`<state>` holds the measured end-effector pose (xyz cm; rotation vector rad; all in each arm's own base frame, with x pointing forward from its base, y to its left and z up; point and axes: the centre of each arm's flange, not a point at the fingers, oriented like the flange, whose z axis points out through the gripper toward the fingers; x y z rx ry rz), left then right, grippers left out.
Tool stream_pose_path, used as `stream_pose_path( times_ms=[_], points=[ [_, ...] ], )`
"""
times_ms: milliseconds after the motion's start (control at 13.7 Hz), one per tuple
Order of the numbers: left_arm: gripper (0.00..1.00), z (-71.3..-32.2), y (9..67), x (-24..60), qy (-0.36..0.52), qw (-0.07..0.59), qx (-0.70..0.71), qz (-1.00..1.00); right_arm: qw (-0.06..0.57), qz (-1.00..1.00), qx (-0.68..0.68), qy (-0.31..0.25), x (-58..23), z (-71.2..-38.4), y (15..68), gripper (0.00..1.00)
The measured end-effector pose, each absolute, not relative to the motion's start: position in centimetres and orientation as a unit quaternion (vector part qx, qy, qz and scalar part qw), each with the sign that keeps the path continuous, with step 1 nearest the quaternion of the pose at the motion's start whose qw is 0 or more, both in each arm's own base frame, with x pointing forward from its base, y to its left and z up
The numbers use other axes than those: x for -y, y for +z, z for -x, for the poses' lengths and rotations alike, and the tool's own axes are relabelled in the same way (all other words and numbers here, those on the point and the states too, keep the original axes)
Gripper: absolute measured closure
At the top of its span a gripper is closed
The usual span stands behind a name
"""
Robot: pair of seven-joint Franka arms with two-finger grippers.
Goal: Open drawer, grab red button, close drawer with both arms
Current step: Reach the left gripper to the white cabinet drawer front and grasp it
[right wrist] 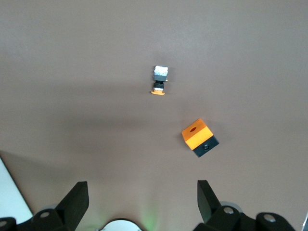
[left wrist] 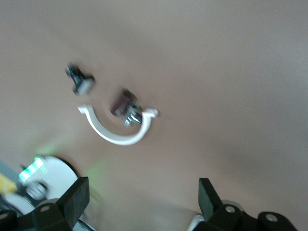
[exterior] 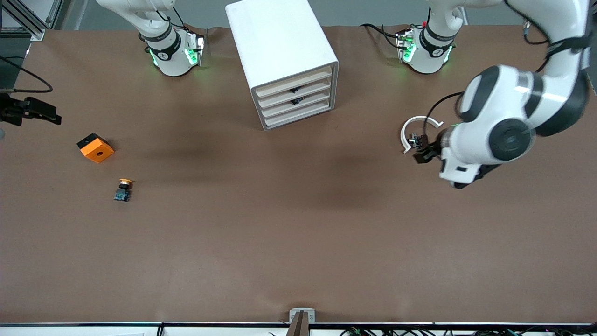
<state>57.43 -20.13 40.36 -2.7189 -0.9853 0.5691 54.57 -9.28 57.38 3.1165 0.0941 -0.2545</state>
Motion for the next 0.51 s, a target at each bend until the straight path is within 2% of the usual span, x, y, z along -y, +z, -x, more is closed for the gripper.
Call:
stream_pose_path(
  times_ms=[218,510],
  points=[
    [0.0,-56.6,34.9,25.6,0.22,0.142,0.493,0.83,0.005,-0.996,-0.027,-0.09,11.4,-55.8,55.8,0.0],
    [0.0,-55.6,27.7,31.5,0.25,0.21,0.641,0.695,0.008,-0.997,-0.003,-0.083,11.3,-56.0,56.6,0.0]
  ],
)
